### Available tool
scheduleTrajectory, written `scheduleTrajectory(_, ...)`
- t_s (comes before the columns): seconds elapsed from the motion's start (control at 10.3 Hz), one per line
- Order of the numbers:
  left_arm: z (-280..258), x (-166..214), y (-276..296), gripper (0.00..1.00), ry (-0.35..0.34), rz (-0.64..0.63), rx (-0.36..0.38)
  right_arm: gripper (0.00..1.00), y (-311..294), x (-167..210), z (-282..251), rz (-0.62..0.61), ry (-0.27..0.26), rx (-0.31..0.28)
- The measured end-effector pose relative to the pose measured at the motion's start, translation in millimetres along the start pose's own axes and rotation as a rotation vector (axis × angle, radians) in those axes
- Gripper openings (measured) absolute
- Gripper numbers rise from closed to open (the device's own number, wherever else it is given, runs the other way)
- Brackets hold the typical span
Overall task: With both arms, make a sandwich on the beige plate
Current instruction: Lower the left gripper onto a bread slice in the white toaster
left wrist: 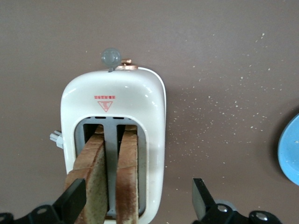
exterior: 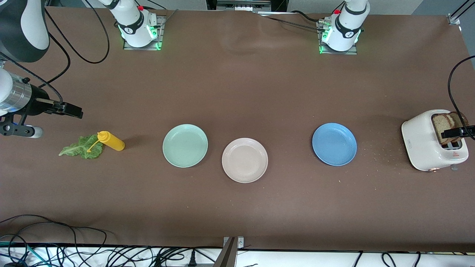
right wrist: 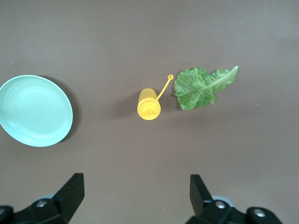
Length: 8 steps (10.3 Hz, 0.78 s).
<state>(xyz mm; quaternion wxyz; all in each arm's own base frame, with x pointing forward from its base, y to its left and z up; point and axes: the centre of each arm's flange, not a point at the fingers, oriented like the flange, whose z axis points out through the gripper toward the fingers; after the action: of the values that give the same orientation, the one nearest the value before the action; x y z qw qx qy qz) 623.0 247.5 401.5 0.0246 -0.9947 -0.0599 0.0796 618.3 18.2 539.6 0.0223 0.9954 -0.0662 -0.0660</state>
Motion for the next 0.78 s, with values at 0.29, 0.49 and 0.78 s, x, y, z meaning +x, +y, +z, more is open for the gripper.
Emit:
scheduleTrajectory(0.29, -7.8, -6.9, 14.9, 1.0, 0.0, -0.008, 0.015, 1.0, 0.0, 0.0, 0.0, 0.0, 0.0, 0.0)
scheduleTrajectory(0.49, 1.7, -13.5, 14.8, 1.0, 0.008, -0.009, 0.016, 1.0, 0.0, 0.0, 0.0, 0.0, 0.0, 0.0)
scheduleTrajectory(0.78, 22.6, -24.0, 9.0, 1.0, 0.016, -0.019, 0.014, 1.0, 0.0, 0.0, 0.0, 0.0, 0.0, 0.0)
